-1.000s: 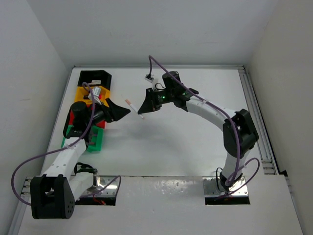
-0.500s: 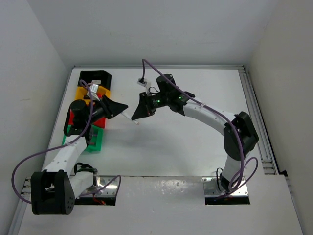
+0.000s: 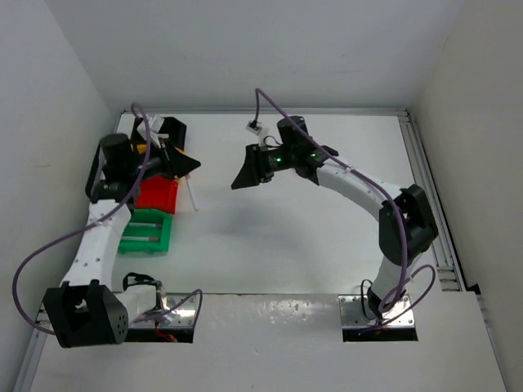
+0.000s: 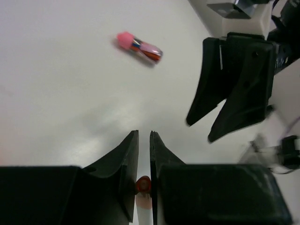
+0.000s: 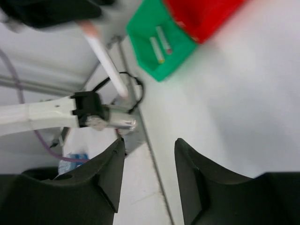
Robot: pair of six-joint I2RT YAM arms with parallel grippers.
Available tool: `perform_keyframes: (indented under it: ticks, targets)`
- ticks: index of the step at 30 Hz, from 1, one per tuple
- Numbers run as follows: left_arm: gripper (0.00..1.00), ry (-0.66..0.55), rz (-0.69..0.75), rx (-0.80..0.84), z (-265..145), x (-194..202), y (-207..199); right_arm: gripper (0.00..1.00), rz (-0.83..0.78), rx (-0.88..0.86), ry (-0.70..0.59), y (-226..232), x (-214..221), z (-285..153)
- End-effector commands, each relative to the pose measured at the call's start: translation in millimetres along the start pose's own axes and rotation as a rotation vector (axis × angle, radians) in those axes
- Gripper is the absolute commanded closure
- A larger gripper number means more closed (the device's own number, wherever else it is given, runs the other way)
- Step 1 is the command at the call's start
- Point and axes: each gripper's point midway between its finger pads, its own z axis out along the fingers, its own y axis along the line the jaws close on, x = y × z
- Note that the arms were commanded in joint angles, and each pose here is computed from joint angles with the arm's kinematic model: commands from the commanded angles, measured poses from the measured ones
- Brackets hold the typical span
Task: Sort the stationery into containers
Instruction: Place the pen in the storage box.
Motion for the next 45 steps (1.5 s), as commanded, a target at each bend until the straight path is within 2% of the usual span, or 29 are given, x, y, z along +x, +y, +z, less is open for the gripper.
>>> perform_keyframes:
  ticks: [1, 2, 3, 4, 5, 6, 7, 12, 19, 24, 27, 32, 33, 35, 36, 37, 38, 39, 41, 42, 45]
  targets:
    - [1.00, 0.220, 0.496, -0.045, -28, 1, 11, 0.54, -0.049, 0.089, -0.057, -18, -11, -49]
    - [1.00, 0.336, 0.488, -0.107, -39, 18, 27, 0.54, -0.056, 0.107, -0.050, -23, -7, -55]
    - [1.00, 0.362, 0.563, -0.140, -47, 8, 30, 0.55, -0.094, 0.133, -0.049, -32, -5, -65]
    - [1.00, 0.441, 0.675, -0.189, -56, 10, 47, 0.55, -0.087, 0.162, -0.035, -36, 4, -72]
    - [1.00, 0.544, 0.647, -0.189, -68, 27, 56, 0.55, -0.108, 0.178, -0.030, -41, 8, -78]
    - [1.00, 0.599, 0.741, -0.173, -76, 27, 65, 0.55, -0.097, 0.195, -0.016, -43, 16, -82]
    - [1.00, 0.668, 0.721, -0.160, -87, 40, 69, 0.55, -0.095, 0.202, -0.011, -46, 20, -85]
    - [1.00, 0.838, 0.873, -0.167, -124, 66, 105, 0.56, -0.097, 0.259, -0.006, -63, 32, -98]
    - [1.00, 0.770, 0.998, -0.209, -123, 66, 128, 0.55, -0.115, 0.374, -0.027, -89, 20, -107]
    - [1.00, 0.794, 0.983, -0.174, -120, 81, 143, 0.51, -0.121, 0.428, -0.008, -99, 17, -112]
    - [0.98, 0.815, 0.922, -0.145, -121, 94, 154, 0.47, -0.146, 0.487, -0.002, -110, 14, -119]
    - [0.77, 0.816, 0.851, -0.176, -121, 96, 163, 0.44, -0.208, 0.627, -0.008, -136, -8, -140]
    - [0.68, 0.817, 0.849, -0.181, -121, 94, 165, 0.44, -0.232, 0.680, 0.012, -150, -10, -144]
    - [0.59, 0.805, 0.846, -0.194, -120, 87, 165, 0.44, -0.270, 0.748, 0.015, -159, -26, -154]
    - [0.48, 0.797, 0.844, -0.200, -120, 84, 165, 0.43, -0.299, 0.823, 0.050, -179, -27, -161]
    - [0.46, 0.789, 0.839, -0.207, -119, 81, 165, 0.43, -0.324, 0.858, 0.051, -182, -38, -166]
    - [0.34, 0.769, 0.834, -0.217, -118, 73, 162, 0.43, -0.351, 0.891, 0.070, -192, -42, -171]
    - [0.15, 0.756, 0.829, -0.222, -117, 68, 161, 0.42, -0.347, 0.942, 0.101, -210, -40, -175]
    - [0.12, 0.708, 0.794, -0.223, -113, 60, 153, 0.41, -0.377, 0.985, 0.105, -222, -54, -181]
    - [0.09, 0.682, 0.789, -0.224, -111, 53, 150, 0.38, -0.370, 1.001, 0.144, -242, -48, -182]
    - [0.06, 0.609, 0.749, -0.191, -104, 45, 131, 0.30, -0.387, 1.039, 0.153, -272, -69, -184]
